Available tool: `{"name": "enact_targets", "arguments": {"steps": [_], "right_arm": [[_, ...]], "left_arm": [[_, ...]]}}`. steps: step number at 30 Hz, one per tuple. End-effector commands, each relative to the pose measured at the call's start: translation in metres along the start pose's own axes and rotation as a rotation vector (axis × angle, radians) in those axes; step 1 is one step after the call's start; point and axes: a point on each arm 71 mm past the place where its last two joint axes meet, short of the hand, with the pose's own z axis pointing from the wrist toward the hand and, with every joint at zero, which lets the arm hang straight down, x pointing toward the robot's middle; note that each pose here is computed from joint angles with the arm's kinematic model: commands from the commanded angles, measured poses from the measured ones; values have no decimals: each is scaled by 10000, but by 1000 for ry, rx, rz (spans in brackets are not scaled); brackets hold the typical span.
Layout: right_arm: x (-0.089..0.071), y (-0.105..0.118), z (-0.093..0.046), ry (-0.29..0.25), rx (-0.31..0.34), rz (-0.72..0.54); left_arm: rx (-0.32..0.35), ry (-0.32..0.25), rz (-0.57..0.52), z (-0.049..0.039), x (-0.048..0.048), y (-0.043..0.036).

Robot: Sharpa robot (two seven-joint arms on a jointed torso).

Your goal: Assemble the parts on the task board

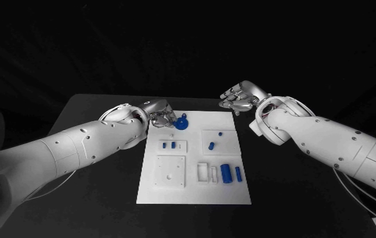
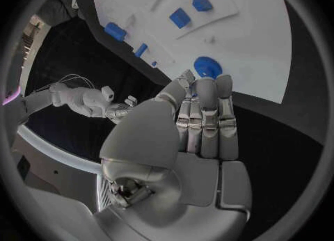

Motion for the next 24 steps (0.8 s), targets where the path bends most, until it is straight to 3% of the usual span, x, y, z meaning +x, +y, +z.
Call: {"name": "enact_targets", "arguments": {"steps": [1, 10, 24], "right_arm": [[6, 11, -2, 11, -9, 0], [14, 19, 1, 12, -11, 1], [24, 27, 7, 13, -12, 2]], "left_arm": [[-15, 25, 22, -20, 2, 40], [-36, 43, 51, -43, 74, 156], [-59, 83, 57, -47, 233, 245]]}}
